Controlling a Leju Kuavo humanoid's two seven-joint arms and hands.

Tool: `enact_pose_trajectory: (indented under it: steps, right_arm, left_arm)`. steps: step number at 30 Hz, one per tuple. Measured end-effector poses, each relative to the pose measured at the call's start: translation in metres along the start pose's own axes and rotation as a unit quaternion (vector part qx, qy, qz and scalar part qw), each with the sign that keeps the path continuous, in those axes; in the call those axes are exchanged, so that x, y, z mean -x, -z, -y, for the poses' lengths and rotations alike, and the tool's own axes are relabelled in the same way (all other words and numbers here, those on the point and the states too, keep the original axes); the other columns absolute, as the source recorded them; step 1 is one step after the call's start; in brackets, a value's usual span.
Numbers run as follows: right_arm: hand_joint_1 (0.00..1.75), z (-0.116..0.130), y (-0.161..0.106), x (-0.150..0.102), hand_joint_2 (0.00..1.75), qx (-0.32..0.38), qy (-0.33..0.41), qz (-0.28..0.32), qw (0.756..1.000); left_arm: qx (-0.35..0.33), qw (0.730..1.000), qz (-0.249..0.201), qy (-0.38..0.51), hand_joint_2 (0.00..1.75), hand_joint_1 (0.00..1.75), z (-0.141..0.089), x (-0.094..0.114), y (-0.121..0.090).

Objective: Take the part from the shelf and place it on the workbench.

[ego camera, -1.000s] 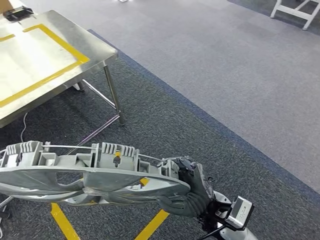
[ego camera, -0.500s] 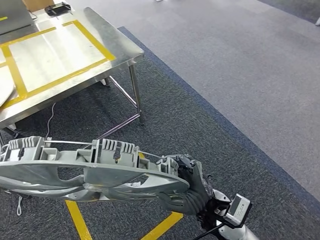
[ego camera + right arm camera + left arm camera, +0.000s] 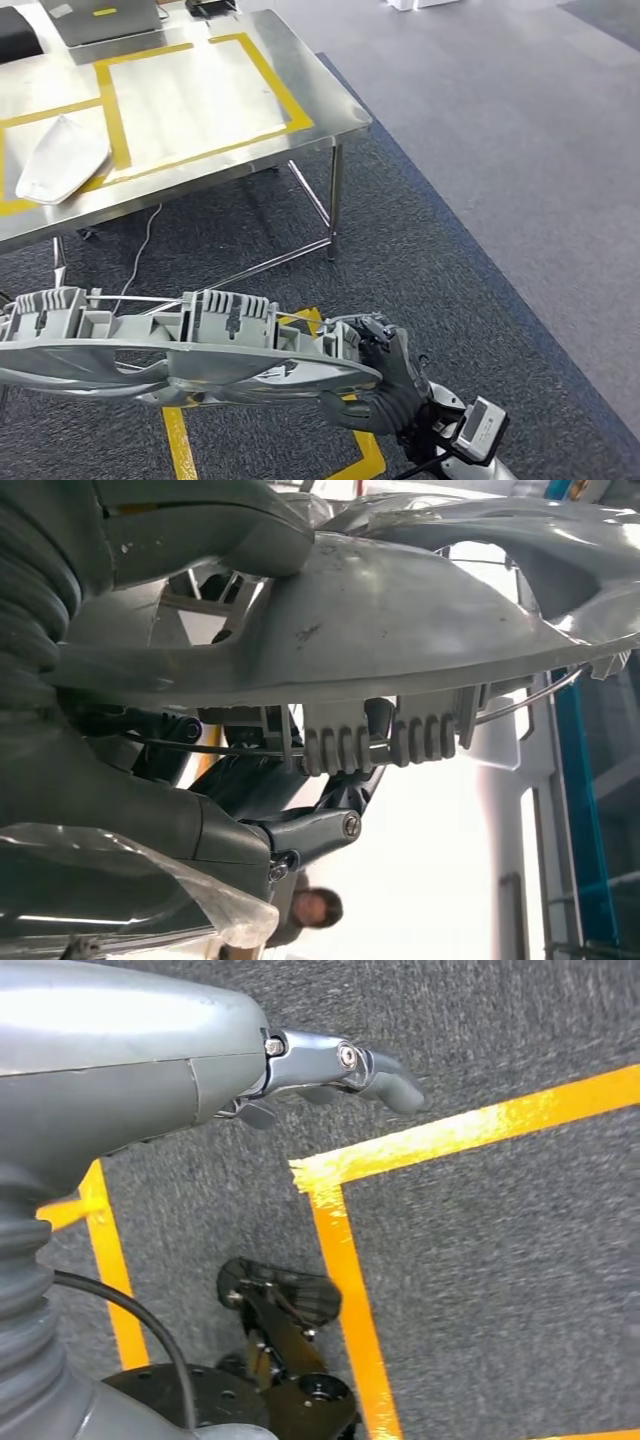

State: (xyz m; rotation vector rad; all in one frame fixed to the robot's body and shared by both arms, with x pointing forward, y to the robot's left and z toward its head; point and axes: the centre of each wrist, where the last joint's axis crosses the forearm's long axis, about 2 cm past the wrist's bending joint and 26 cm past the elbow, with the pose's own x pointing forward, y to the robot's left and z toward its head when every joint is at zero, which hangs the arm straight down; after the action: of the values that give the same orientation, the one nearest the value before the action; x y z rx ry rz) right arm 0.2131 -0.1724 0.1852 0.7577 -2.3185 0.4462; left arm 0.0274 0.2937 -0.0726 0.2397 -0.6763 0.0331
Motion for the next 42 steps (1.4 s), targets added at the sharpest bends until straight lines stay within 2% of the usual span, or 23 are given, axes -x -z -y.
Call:
enact_pose_trajectory:
  steps: [42]
  right_arm:
    - [1.75, 0.0016, -0.0006, -0.0007, 1.75, 0.011, -0.008, -0.002, 1.0]
  left_arm:
    - [-0.006, 1.0, 0.002, 0.006, 1.75, 0.0, -0.0004, -0.0044, 0.0015]
